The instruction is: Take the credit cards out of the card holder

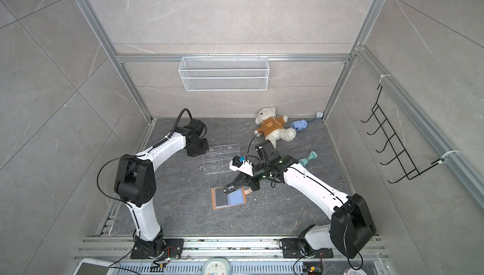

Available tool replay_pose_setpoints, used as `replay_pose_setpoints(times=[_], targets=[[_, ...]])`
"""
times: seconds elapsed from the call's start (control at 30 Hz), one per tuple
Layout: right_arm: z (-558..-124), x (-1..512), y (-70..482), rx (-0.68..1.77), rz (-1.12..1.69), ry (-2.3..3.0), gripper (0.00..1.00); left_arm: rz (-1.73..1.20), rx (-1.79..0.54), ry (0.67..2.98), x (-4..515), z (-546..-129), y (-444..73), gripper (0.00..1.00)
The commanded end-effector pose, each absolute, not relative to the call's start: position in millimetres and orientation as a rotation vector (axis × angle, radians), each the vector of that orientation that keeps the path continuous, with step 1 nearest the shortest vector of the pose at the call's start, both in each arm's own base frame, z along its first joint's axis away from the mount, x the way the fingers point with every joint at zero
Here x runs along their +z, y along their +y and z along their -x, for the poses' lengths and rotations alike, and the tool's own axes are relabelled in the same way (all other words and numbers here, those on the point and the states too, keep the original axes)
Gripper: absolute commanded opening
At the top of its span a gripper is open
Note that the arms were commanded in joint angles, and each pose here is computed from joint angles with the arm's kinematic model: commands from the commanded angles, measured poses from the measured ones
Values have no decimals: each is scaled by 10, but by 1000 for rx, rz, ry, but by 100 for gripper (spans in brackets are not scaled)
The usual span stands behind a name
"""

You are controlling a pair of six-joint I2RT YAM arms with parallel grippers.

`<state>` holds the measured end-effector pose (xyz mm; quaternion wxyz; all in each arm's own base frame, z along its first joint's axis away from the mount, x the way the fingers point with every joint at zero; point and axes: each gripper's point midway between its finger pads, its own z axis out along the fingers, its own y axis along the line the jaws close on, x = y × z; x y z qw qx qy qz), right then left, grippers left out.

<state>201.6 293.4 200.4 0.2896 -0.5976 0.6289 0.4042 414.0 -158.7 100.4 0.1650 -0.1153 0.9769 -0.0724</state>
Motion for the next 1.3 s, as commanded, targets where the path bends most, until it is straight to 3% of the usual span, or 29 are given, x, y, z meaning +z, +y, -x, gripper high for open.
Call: replay_pose_setpoints(times=[0.0, 0.23, 0.37, 0.5, 0.7, 0.83, 0.97, 1.07, 1.27], targets=[[-1968, 2038, 2933, 1088, 1605, 1651, 0, 367, -208, 2768, 1079, -4141, -1575, 18], [-1973, 2070, 2932, 1079, 1601, 1638, 0, 367, -245, 2740, 1150, -4158, -1601, 48], [-1975, 2088, 2939, 1080, 1602, 1633, 0, 351, -324, 2652, 1500, -4195, -1645, 52], [-1973, 2118, 2939, 1078, 1599, 1622, 0, 228, -451, 2457, 2209, -4248, -1726, 54], [-1969, 2166, 2920, 1050, 1604, 1598, 0, -419, -718, 2010, 3264, -3875, -2177, 56], [-1982, 2205, 2923, 1032, 1604, 1575, 0, -912, -856, 1830, 3202, -3270, -2463, 55], [-1978, 2223, 2926, 1030, 1607, 1564, 0, -1175, -1052, 1673, 3029, -2742, -2591, 54], [-1980, 2232, 2922, 1024, 1607, 1561, 0, -1312, -1143, 1537, 2910, -2426, -2663, 53], [-1976, 2223, 2915, 1024, 1606, 1566, 0, -1400, -1209, 1558, 2661, -2207, -2798, 53]])
